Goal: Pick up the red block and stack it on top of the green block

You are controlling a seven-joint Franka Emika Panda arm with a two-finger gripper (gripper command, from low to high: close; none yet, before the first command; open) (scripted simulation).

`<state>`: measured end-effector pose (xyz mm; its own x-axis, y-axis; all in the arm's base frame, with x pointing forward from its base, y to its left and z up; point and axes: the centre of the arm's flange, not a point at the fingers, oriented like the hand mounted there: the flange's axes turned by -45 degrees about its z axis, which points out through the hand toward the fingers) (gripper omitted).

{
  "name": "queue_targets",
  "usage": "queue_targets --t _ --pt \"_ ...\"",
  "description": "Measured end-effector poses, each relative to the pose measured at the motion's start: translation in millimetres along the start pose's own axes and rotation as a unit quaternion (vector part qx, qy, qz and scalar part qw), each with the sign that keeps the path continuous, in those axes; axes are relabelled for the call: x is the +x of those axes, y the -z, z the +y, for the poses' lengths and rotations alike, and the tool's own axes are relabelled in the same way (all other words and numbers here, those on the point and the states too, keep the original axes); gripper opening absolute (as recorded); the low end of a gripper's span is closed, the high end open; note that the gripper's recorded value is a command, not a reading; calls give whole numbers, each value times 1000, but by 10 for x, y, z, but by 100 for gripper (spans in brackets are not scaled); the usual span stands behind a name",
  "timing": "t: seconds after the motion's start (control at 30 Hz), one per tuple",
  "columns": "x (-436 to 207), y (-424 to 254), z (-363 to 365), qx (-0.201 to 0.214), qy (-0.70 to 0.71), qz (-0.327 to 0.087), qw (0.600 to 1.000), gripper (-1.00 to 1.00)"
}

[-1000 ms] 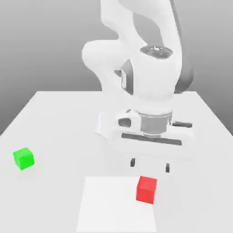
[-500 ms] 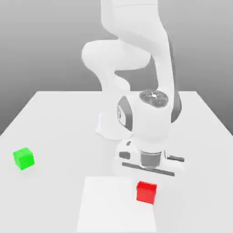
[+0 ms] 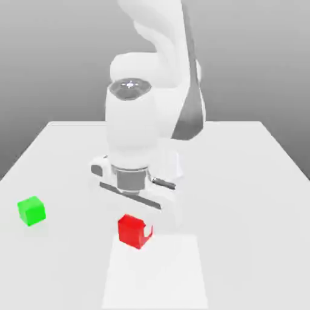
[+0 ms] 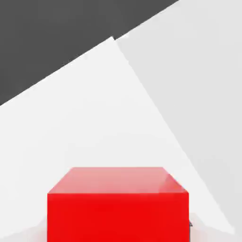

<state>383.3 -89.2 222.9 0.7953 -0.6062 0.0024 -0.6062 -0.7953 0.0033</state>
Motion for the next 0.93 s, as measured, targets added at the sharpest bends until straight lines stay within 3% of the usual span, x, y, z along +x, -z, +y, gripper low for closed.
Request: queue_targets --t 0.3,0.6,0.8,0.83,0.93 --pt "345 110 1412 0 -133 -1 991 -100" --pt "171 214 2788 1 -256 -1 967 -100" --pt "147 -320 2896 2 -265 -1 964 -100" --pt "141 -394 2895 1 -265 -1 964 100" --pt "141 -394 2895 1 -265 -1 964 100"
